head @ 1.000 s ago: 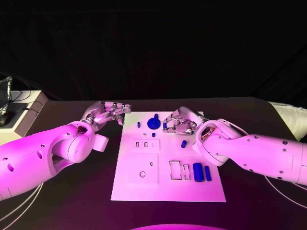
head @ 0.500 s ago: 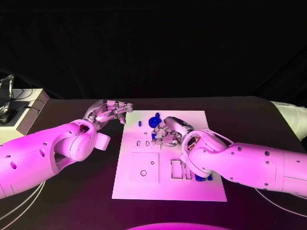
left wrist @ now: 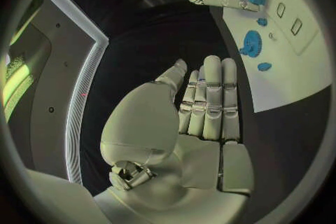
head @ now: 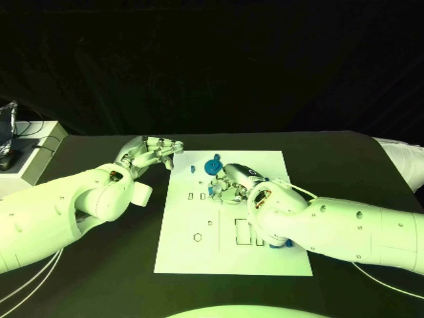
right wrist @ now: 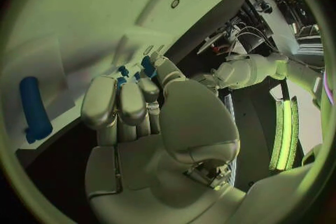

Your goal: Assemble the parts on the task board

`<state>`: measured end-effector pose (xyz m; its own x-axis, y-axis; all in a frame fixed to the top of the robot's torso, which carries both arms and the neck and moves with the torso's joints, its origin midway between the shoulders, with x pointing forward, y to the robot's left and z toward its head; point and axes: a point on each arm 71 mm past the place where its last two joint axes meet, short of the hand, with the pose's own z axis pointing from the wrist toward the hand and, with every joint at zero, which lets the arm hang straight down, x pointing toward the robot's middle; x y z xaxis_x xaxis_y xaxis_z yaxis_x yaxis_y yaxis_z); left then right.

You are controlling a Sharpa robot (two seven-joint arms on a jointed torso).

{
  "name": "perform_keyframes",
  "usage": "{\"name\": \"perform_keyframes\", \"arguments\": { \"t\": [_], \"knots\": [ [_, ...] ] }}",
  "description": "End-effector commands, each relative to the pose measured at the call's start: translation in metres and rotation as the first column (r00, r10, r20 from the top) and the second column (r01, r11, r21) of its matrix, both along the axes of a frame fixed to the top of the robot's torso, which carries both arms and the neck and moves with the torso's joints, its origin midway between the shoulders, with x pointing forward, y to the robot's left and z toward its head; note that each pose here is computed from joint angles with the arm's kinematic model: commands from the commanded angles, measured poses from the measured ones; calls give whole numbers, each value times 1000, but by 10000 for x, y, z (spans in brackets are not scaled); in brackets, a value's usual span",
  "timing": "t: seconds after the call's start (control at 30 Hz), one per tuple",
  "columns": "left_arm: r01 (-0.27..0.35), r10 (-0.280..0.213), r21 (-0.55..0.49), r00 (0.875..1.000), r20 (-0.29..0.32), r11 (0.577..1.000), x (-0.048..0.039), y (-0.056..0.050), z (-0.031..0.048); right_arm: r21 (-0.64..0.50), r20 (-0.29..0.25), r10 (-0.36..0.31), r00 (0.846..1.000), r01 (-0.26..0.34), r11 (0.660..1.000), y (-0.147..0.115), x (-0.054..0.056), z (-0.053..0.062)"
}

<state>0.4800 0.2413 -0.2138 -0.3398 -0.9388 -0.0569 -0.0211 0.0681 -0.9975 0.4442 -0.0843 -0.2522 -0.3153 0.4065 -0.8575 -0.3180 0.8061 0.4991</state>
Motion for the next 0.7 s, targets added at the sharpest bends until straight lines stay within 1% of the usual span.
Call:
{"name": "perform_keyframes", "arguments": {
  "t": [0.03,0.4,0.7],
  "knots": [
    [21,-21,-7,1000,5,1000,-7,-26,4,-42,28,10,1000,-9,999,-10,14,-18],
    [19,-19,-6,1000,5,1000,-9,-14,3,-69,36,-6,999,9,998,-65,51,-79],
    [18,-18,-5,1000,4,1000,-9,-5,3,-79,36,-7,999,10,997,-69,60,-108]
  ]
}}
